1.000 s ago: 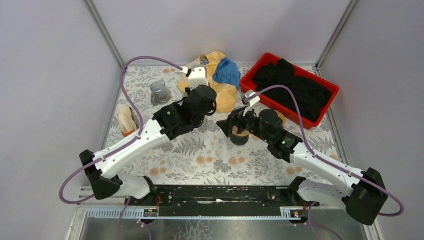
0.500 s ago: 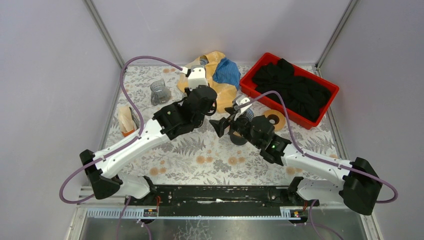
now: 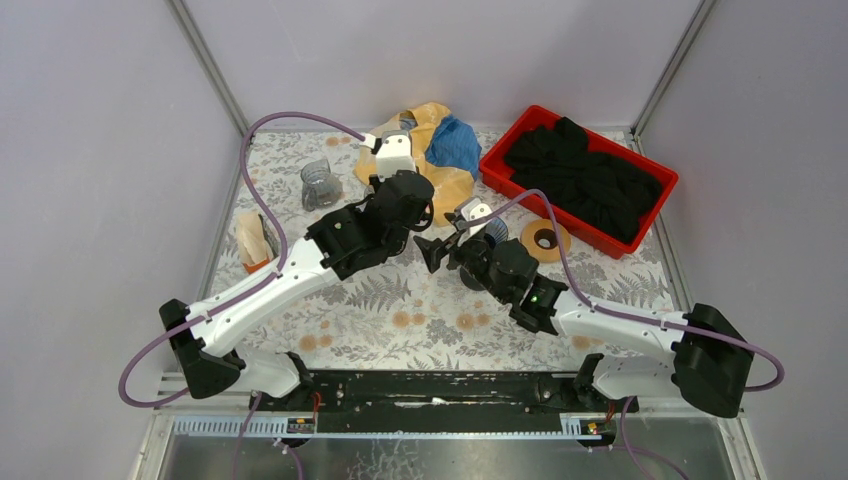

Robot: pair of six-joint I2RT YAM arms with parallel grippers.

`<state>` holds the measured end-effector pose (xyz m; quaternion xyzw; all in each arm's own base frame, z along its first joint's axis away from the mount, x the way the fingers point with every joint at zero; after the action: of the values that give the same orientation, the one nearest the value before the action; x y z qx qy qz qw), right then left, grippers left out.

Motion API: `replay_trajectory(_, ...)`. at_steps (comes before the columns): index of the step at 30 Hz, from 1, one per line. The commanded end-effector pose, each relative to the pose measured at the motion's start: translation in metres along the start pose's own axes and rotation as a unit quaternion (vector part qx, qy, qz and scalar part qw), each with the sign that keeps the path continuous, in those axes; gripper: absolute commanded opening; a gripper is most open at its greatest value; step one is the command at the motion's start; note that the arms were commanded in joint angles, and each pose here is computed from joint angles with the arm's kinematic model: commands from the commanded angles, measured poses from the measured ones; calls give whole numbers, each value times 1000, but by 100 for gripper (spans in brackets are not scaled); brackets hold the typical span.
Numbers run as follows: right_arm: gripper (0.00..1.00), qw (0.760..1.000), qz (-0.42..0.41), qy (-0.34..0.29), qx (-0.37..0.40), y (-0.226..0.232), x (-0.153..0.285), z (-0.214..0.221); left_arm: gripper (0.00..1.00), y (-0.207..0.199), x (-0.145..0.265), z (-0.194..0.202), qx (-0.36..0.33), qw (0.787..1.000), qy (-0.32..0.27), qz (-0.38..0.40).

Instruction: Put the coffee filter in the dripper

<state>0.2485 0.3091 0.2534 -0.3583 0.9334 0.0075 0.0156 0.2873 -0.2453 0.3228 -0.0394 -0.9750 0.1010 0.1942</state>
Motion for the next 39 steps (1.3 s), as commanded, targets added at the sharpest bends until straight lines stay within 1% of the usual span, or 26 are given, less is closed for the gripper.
replay_trajectory(1, 83, 998, 35, -51, 5, -6, -5, -27, 0, -1, 3, -8, 6, 1000, -12, -4)
replay_trajectory(7, 80, 997, 58, -55, 1, -12, -6, -25, 0, -1, 3, -8, 4, 1000, -11, -3)
replay_trajectory(12, 78, 997, 60, -55, 1, -12, -10, -24, 0, -1, 4, -8, 7, 1000, -11, 0)
replay_trajectory(18, 71, 994, 87, -61, -5, -19, -9, -24, 0, -1, 3, -7, 6, 1000, -11, -2)
replay_trajectory(24, 68, 992, 107, -63, -5, -25, -7, -21, 0, -1, 2, -7, 5, 1000, -11, -3)
replay_trajectory(32, 68, 990, 121, -67, 11, -25, -9, -21, 0, -2, 1, -4, 2, 1000, -8, -4)
replay_trajectory(39, 73, 992, 102, -78, 10, -14, -12, -28, 0, -2, -1, -2, 3, 1000, -7, -8)
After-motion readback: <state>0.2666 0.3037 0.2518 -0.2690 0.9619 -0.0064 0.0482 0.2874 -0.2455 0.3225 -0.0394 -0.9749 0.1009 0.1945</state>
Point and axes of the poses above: each gripper's point midway between its finger pads, its own x axis back along the fingers, its own y axis along the line the jaws close on, z = x × y, the point moved 2 cm from there along x, back along the fingers, and after that the axes turned 1 degree about x, right-handed, at the moved point
